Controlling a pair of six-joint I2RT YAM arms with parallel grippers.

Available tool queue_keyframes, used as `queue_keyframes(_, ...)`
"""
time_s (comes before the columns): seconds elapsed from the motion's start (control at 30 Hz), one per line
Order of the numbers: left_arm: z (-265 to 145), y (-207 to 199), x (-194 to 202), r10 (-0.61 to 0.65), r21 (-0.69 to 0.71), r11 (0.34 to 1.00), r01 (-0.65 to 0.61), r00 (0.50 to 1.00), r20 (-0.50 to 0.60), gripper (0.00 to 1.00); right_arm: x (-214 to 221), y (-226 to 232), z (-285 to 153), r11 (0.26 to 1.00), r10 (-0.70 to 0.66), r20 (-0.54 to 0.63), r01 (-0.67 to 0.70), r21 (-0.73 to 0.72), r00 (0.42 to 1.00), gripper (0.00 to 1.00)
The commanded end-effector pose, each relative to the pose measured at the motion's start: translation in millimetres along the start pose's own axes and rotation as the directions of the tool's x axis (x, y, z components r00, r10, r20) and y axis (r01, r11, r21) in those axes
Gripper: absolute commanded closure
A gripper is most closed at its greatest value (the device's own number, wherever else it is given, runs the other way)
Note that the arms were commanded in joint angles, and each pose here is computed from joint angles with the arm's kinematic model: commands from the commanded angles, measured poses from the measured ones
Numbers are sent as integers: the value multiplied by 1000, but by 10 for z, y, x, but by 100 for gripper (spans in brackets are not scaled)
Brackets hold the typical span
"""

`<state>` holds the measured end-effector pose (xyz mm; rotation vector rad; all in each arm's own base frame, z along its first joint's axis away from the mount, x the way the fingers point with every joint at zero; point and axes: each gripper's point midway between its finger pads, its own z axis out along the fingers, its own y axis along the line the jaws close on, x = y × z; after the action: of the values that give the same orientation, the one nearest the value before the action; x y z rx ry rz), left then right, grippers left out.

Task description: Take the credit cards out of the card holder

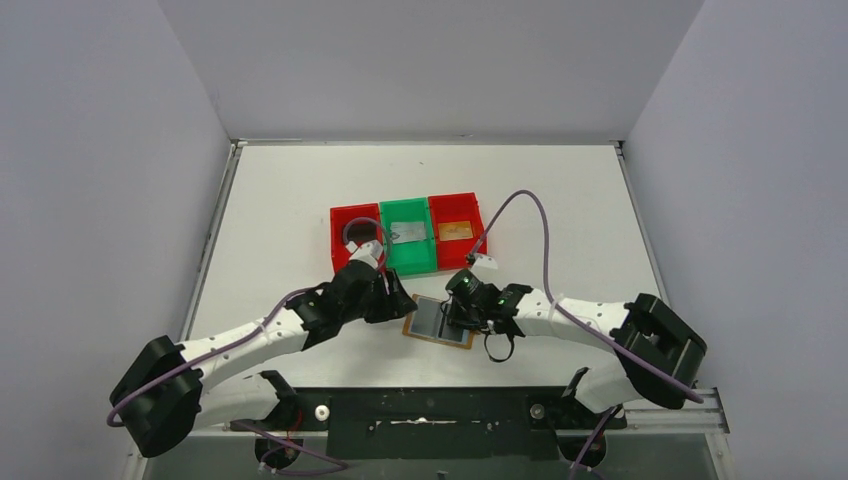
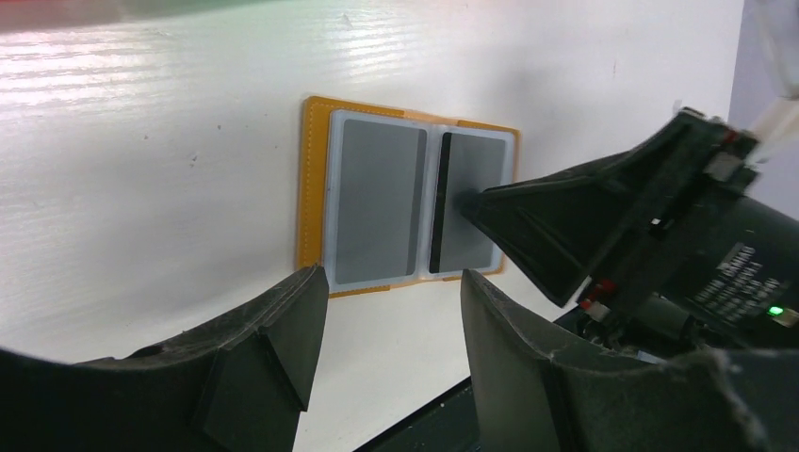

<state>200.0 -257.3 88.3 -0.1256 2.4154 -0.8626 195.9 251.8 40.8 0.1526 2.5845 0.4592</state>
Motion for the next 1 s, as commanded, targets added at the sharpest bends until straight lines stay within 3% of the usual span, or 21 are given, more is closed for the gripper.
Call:
queue_keyframes(0.0, 7, -240, -96, -6, 96, 995, 5, 1000, 16, 46, 34, -266, 104, 995, 7, 11, -8, 97, 1000, 77)
queue_keyframes(0.43, 368, -632, -25, 89, 179, 981, -72, 992, -90, 46, -192, -249, -200, 994, 110, 103, -109, -22, 989, 68)
queue_keyframes(0.67, 558, -667, 82, 104, 187, 979, -76, 985, -140, 47, -74, -219, -122, 978, 176, 51, -169, -119, 983, 68)
queue_keyframes(0.97, 498, -565, 132, 65, 173, 984, -44, 991, -115, 47, 50, -230, 6, 985, 125, -9, -125, -116, 992, 69)
